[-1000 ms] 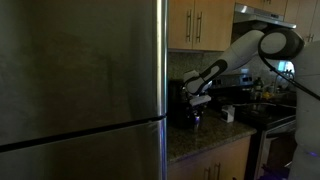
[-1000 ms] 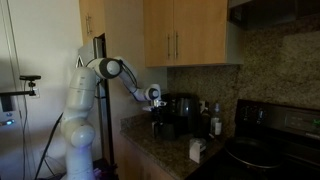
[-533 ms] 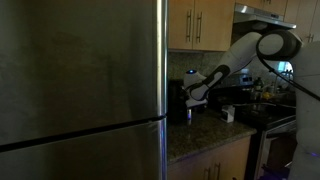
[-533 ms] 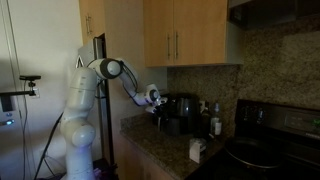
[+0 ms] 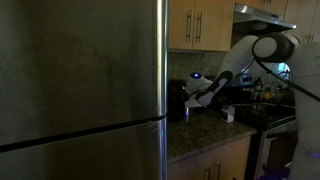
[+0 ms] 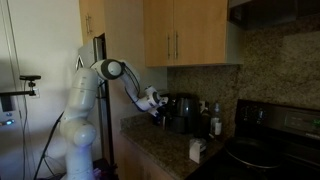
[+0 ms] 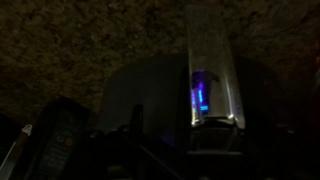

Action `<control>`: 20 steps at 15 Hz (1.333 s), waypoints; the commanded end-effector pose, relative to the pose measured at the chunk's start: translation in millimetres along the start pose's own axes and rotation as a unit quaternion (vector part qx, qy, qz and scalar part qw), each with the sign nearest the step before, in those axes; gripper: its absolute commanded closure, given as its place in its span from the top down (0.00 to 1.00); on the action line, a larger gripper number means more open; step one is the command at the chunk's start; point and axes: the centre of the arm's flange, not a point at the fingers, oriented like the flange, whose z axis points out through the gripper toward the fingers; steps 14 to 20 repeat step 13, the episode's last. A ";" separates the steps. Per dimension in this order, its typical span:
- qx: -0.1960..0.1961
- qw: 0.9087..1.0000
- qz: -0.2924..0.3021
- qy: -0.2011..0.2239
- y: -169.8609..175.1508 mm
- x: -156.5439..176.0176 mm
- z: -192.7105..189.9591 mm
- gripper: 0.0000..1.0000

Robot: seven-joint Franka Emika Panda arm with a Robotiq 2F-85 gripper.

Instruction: Open the air fryer and close it

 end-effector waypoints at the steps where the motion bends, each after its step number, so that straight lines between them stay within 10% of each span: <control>1: -0.019 0.996 0.067 0.063 4.8 0.4 5.7 1.00; 8: -0.011 0.985 0.153 0.081 -1.0 -9.8 5.3 1.00; 9: -0.021 0.984 0.167 0.061 26.0 -22.4 -70.5 1.00; 11: -0.031 0.987 0.153 0.027 29.0 -30.1 -84.9 1.00; 12: -0.023 0.987 0.154 0.049 10.6 -20.4 -28.4 1.00; 20: -0.025 0.987 0.153 0.042 15.5 -25.4 -43.5 1.00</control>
